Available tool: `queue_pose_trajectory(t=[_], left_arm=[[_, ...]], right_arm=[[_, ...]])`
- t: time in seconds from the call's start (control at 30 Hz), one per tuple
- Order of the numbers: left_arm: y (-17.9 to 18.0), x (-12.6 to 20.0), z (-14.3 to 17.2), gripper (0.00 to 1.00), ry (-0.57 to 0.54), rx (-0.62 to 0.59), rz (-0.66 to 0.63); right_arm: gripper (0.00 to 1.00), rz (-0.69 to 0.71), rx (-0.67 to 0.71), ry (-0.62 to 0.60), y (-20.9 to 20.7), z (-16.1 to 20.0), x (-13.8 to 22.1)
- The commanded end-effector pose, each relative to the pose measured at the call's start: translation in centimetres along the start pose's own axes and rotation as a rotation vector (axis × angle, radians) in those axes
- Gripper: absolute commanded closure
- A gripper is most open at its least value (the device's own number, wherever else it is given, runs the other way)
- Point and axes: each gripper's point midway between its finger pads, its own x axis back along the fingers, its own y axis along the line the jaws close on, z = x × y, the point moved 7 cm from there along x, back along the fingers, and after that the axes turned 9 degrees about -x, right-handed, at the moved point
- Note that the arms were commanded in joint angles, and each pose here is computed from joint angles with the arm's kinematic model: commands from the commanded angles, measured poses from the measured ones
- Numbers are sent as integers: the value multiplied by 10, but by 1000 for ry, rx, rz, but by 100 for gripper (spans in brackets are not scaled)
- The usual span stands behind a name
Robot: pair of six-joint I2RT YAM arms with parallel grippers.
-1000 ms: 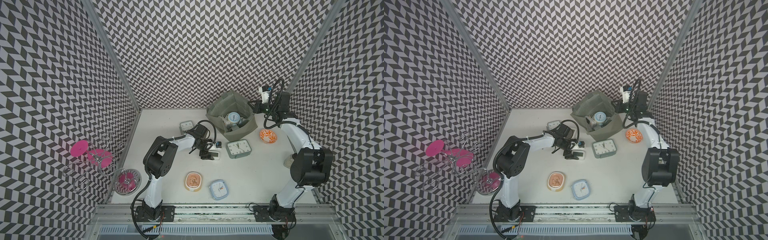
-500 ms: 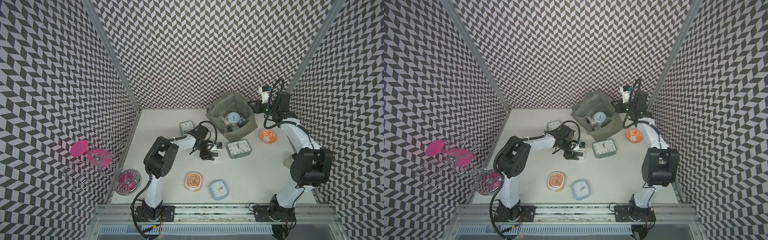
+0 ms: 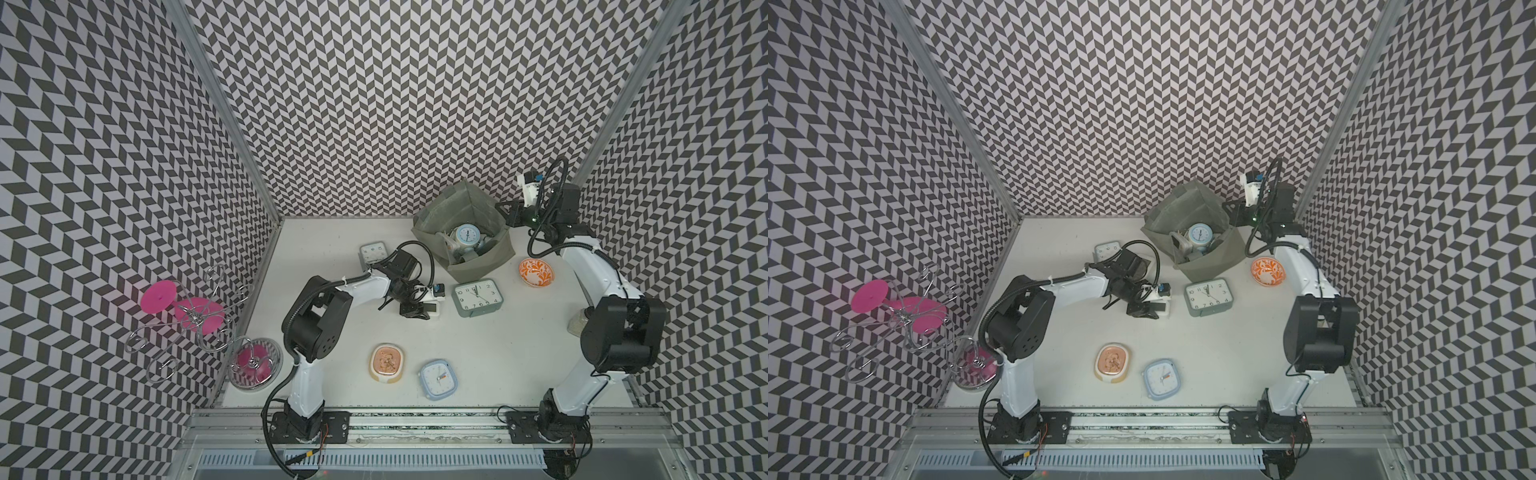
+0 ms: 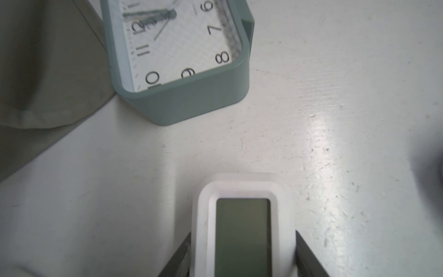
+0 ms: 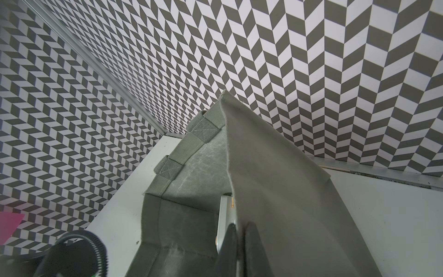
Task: Put the alarm clock into the canvas bag
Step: Pick up the alarm from the center of the board, then place the alarm at the canvas bag.
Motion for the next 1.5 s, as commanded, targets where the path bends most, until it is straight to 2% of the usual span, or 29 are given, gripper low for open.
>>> queue_pose_trajectory(t=[0.0,0.13,0.27,0.43,0.57,0.77,0.97,1.37,1.43,1.47], left_arm=[[5,48,-47,66,-181,-124,-105],[9,101,-83,69,-326,-175,-222],[40,146,-116,73,-413,-145,-444],[103,168,-139,75,-420,39,-639],[150,152,-141,79,-351,135,-693],[194,114,-143,79,-349,139,-700],[234,73,-132,81,-293,164,-728],[241,-28,-105,82,-248,155,-746],[239,-41,-102,81,-247,161,-737],[238,-46,-101,76,-250,168,-733]], right_arm=[[100,-30,50,-52,14,-12,8],[100,-33,51,-52,15,-12,8],[100,-41,49,-58,17,-14,10],[100,-39,58,-65,19,-14,13],[100,-43,63,-74,22,-14,17],[100,-47,58,-63,20,-12,14],[100,-52,73,-59,25,-10,12],[100,-69,102,-31,41,-3,-4],[100,-67,100,-28,40,-3,-5],[100,-63,101,-26,40,-3,-5]])
